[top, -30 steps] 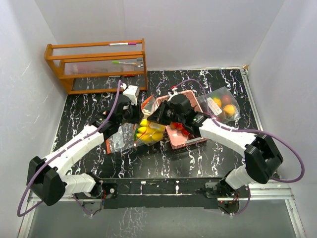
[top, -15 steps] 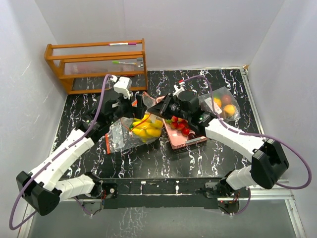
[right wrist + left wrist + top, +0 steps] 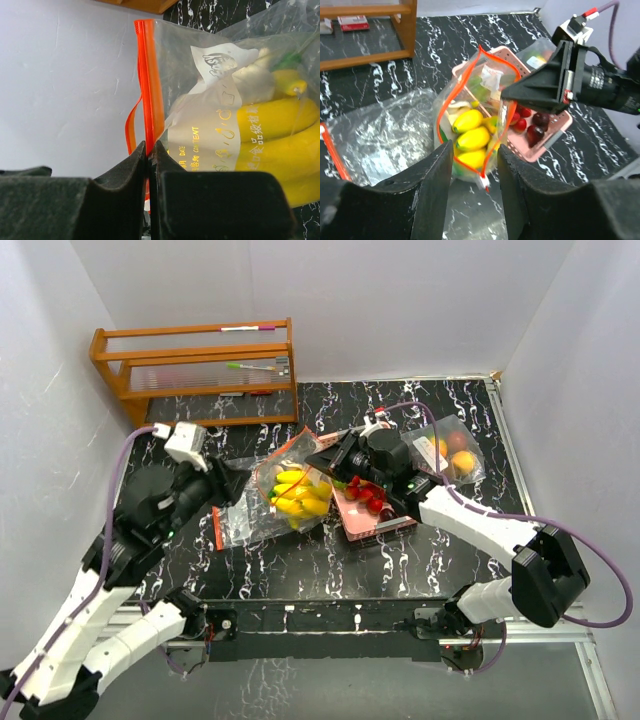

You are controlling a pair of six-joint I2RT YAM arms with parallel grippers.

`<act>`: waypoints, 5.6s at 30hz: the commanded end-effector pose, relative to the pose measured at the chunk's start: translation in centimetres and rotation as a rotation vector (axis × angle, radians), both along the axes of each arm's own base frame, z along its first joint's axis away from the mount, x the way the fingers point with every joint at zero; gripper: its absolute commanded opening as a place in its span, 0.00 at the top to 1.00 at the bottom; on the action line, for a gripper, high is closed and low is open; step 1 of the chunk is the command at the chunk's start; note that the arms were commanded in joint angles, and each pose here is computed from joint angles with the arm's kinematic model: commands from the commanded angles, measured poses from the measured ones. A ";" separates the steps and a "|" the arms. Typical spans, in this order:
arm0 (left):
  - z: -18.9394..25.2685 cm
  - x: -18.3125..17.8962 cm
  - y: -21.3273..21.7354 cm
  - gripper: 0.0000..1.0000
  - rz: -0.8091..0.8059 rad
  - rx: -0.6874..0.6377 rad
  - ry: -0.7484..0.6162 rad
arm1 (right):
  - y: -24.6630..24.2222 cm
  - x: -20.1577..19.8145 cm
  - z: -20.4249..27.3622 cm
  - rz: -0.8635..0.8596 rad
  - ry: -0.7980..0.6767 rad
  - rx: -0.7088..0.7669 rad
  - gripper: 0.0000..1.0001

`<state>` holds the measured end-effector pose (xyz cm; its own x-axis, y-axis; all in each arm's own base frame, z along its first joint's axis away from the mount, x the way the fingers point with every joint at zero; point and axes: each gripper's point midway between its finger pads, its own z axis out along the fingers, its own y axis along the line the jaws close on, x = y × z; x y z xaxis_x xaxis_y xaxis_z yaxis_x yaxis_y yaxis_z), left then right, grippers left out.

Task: Place the food in the zip-top bag and seal the zipper
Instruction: Adjust the zipper food storage bag at the center of the board, then zip the zipper food storage bag at the center of the board.

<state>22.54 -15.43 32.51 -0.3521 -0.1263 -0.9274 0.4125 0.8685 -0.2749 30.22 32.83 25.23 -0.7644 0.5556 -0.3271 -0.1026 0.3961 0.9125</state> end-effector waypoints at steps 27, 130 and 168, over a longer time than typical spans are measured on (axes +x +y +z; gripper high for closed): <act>-9.2 -1.1 -1.6 0.50 0.006 -0.340 0.037 | -1.1 2.6 7.3 -0.153 -0.167 0.221 0.92; -8.2 -1.5 -2.7 1.00 -0.338 0.320 -0.391 | -4.8 -3.6 4.6 0.099 -0.375 -0.392 0.55; -0.6 -7.7 -6.5 1.00 -0.749 0.228 -0.475 | -1.0 -9.8 16.2 0.739 -1.450 -0.531 0.33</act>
